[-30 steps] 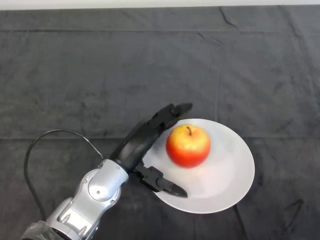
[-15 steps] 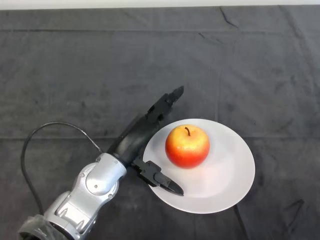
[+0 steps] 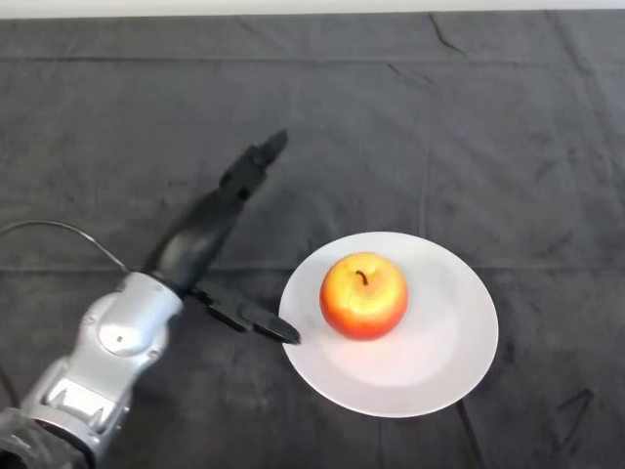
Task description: Move the apple to the plate
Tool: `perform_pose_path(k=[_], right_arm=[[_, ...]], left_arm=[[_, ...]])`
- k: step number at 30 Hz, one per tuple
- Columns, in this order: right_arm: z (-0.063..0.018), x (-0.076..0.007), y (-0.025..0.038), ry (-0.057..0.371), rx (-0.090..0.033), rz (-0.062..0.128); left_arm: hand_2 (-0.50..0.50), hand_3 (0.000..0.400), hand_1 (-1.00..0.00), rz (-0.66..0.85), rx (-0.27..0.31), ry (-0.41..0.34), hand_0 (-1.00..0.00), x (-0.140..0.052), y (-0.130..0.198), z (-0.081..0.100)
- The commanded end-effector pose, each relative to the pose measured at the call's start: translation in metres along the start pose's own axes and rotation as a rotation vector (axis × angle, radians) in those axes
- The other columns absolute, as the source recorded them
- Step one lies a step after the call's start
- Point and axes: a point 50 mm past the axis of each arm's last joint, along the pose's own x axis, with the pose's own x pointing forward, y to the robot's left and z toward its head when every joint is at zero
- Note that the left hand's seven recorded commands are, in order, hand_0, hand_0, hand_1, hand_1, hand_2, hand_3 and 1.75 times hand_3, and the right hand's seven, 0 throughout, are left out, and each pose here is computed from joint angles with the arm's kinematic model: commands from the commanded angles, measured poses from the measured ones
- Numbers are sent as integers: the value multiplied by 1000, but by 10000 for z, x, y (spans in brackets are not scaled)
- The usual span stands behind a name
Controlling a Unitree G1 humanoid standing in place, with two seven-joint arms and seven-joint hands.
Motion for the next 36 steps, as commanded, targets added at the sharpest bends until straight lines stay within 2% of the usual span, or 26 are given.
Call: perform_pose_path(k=[1,14,22,36], right_arm=[[101,-18,67,-33,-15,20],[101,-18,67,-33,-16,20],[102,-18,67,-33,-16,20],[104,-19,68,-33,-14,21]], left_arm=[[0,0,0,38,21,-43,0,-97,210,55],[0,0,0,187,35,-28,0,-424,799,-31],[0,0,0,308,45,12,0,-682,1188,-158],[0,0,0,522,54,84,0,-1106,1665,-343]])
